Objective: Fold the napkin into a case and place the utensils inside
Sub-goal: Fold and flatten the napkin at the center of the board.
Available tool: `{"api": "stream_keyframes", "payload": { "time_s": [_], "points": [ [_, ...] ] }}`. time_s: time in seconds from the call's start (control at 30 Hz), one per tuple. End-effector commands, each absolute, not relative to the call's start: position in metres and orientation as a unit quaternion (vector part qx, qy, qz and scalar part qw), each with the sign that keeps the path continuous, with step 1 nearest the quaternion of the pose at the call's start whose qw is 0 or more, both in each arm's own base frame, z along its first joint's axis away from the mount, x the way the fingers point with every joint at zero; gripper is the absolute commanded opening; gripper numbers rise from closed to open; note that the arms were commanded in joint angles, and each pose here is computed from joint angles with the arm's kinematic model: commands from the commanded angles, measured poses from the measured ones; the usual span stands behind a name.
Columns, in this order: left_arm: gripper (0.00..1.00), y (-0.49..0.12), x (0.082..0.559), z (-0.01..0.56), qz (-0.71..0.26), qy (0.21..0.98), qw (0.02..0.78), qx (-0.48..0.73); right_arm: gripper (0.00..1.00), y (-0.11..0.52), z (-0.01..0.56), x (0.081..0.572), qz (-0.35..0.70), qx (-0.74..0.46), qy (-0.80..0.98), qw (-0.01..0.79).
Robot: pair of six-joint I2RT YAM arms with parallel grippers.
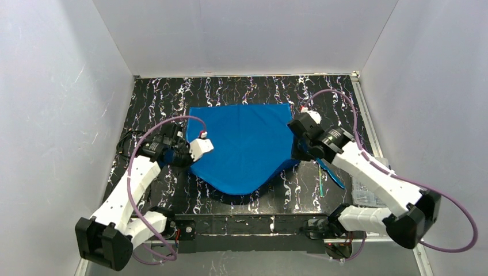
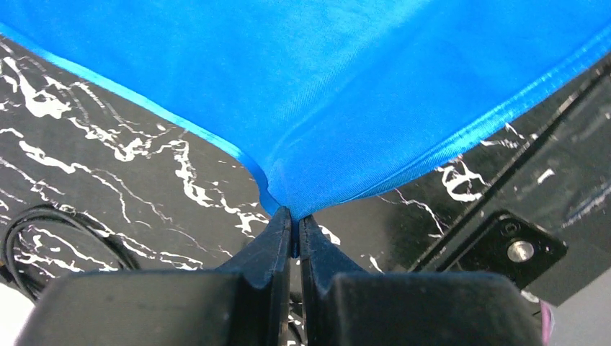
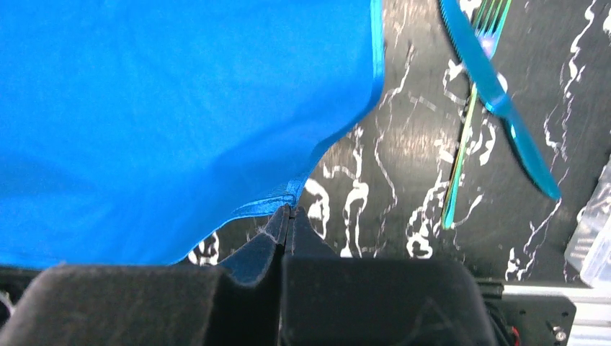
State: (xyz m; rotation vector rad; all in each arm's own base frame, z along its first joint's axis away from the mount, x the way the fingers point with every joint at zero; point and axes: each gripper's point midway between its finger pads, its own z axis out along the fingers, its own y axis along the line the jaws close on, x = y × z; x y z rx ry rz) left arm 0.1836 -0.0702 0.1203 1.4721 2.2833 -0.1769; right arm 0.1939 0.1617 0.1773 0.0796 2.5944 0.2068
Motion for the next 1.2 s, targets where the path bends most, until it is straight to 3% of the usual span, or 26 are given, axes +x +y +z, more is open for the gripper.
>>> {"api": "stream_keyframes", "payload": {
  "time_s": [0.0, 0.23, 0.6, 1.17],
  "points": [
    [0.00, -0.064, 0.216, 0.131, -0.038, 0.853, 0.226, 0.469, 0.01, 0.163, 0.192, 0.245, 0.070, 0.040, 0.944, 0.320],
    [0.00, -0.040, 0.272, 0.132, -0.002, 0.876, 0.263, 0.403, 0.01, 0.157, 0.191, 0.298, 0.080, 0.081, 0.928, 0.354],
    [0.00, -0.053, 0.329, 0.145, -0.031, 0.876, 0.310, 0.368, 0.01, 0.169, 0.198, 0.346, 0.083, 0.085, 0.917, 0.381],
    [0.00, -0.040, 0.425, 0.139, 0.028, 0.893, 0.296, 0.337, 0.01, 0.150, 0.181, 0.403, 0.078, 0.115, 0.910, 0.390]
  ]
}}
